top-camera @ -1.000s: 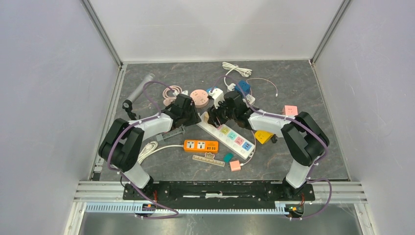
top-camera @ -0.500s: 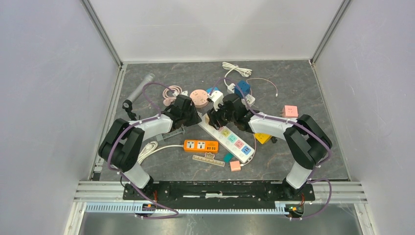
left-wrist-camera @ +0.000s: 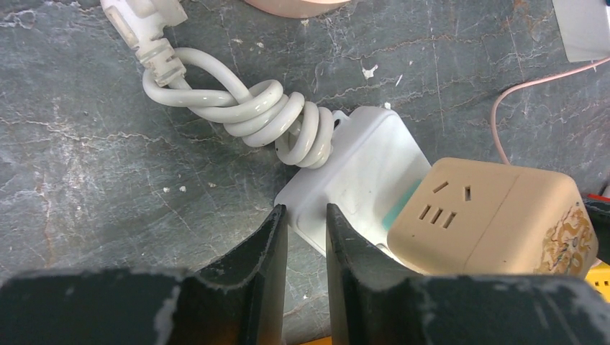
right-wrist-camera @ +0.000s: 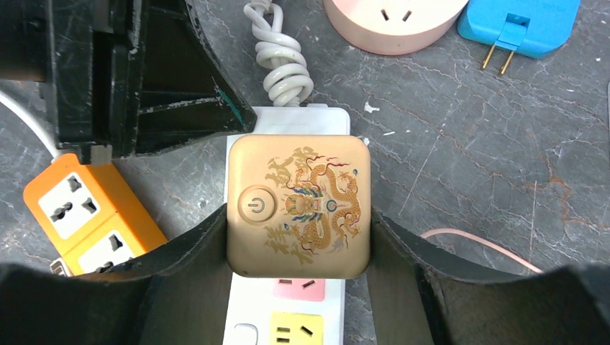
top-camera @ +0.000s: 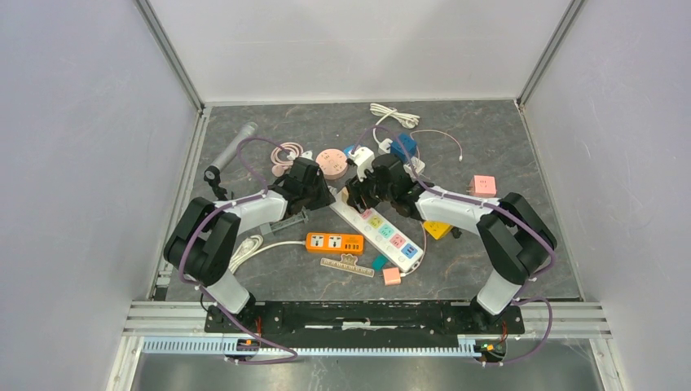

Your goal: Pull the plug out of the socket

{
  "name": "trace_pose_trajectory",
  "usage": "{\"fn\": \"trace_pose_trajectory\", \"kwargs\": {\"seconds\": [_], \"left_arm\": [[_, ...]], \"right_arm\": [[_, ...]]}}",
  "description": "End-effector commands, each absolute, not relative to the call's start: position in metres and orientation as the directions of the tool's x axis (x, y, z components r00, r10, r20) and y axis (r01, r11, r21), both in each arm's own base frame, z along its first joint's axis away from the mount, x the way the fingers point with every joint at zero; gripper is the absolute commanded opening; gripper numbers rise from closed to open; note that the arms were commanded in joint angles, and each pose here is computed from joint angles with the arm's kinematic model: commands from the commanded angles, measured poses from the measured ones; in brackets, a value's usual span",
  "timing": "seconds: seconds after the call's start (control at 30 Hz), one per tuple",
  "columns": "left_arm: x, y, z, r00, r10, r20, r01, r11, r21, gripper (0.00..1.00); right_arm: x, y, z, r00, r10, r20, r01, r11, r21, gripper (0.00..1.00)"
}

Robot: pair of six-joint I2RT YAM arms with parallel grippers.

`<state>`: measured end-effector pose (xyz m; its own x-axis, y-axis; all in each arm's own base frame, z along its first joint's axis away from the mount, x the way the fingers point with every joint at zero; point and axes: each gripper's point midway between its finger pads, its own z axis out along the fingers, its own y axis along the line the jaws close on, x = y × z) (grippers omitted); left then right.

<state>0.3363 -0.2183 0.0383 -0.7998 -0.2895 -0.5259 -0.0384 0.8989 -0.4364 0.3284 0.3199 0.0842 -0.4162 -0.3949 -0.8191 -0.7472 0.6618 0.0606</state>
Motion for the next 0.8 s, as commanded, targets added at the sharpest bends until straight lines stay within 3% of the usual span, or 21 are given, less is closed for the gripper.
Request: {"fn": "trace_pose_trajectory", "kwargs": {"seconds": [0.0,0.13,0.37,0.53,0.77], "left_arm": [[0.285,-0.184,-0.027,-0.9,-0.23,-0.371,-0.134,0.955,-0.266,0.28],[0.285,-0.185,-0.026,-0.9,-0.229,-0.371,-0.131,0.954,-0.27,0.28],[0.289,-0.191,-0.012,-0.896,-0.234,-0.376,-0.121,0.946,-0.301,0.28],[0.301,-0.206,0.035,-0.87,-0.257,-0.42,-0.084,0.918,-0.387,0.29],[0.314,-0.215,0.099,-0.827,-0.27,-0.493,-0.027,0.895,-0.445,0.33]], "right_arm": [[0.335,0.358,0.152,-0.307,-0.245,-0.92,-0.788,0.608,0.101,0.0],[0.334,0.356,0.14,-0.31,-0.29,-0.906,-0.768,0.638,0.058,0.0],[0.355,0.334,0.183,-0.256,-0.235,-0.938,-0.692,0.722,0.008,0.0],[0.364,0.299,0.182,-0.25,-0.189,-0.949,-0.546,0.838,-0.023,0.0],[0.373,0.28,0.146,-0.34,-0.204,-0.918,-0.461,0.887,-0.026,0.0]]}}
